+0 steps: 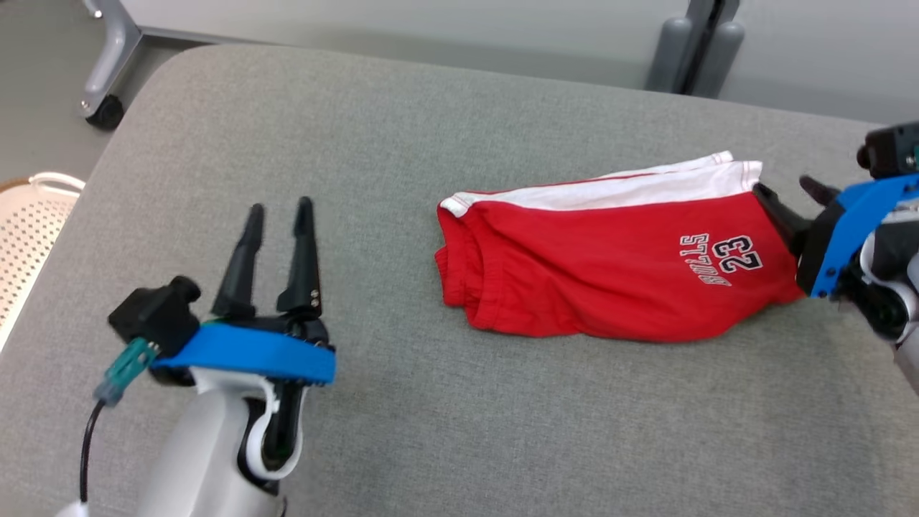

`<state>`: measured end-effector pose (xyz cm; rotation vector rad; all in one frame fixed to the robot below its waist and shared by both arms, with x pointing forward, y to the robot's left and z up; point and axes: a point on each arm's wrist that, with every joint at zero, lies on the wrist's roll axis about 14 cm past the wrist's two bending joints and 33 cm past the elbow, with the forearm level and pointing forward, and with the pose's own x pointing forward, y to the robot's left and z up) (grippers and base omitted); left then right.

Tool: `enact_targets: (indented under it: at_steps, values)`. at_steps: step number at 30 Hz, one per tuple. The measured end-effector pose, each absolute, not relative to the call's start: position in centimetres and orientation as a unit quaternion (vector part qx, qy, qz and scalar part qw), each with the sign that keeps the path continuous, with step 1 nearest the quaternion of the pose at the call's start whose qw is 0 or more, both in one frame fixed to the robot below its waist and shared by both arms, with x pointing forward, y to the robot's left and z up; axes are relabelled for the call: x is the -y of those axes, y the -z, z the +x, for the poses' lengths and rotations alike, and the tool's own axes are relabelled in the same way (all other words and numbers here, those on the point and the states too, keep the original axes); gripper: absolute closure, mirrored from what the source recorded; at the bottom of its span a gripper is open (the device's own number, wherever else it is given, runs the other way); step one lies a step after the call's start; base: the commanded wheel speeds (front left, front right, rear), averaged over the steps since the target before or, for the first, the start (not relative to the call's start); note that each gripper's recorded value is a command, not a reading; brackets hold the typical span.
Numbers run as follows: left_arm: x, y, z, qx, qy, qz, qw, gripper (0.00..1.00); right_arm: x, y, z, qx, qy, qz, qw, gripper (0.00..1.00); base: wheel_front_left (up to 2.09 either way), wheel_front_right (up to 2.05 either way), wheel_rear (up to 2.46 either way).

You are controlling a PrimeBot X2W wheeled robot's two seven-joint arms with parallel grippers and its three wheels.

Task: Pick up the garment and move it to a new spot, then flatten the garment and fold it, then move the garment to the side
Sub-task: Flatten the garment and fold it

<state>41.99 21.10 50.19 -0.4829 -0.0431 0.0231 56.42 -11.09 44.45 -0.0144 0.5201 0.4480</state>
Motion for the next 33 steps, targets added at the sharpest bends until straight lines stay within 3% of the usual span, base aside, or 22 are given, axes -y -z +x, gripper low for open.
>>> enact_targets:
  at_steps: [4,10,24,28,33]
  values:
    - [-21.5,-50.5,40.6,0.029,-0.009,-0.163,0.986,0.00,12.9,-43.7,55.5,-0.273,-0.184,0.012,0.944,0.00,0.00,0.00,0.00]
    - [-21.0,-48.5,39.9,0.001,0.000,-0.128,0.992,0.00,14.8,-41.6,54.7,-0.315,-0.132,0.046,0.939,0.00,0.00,0.00,0.00]
    - [-21.6,-46.6,39.6,-0.026,-0.016,-0.125,0.992,0.00,10.3,-38.8,56.9,-0.370,-0.125,0.073,0.918,0.00,0.00,0.00,0.00]
    - [-21.7,-46.2,39.1,-0.032,-0.023,-0.128,0.991,0.00,12.8,-37.2,56.6,-0.389,-0.102,0.051,0.914,0.00,0.00,0.00,0.00]
    - [-21.9,-46.0,39.1,-0.035,-0.027,-0.132,0.990,0.00,12.4,-37.3,57.4,-0.374,-0.097,0.065,0.920,0.00,0.00,0.00,0.00]
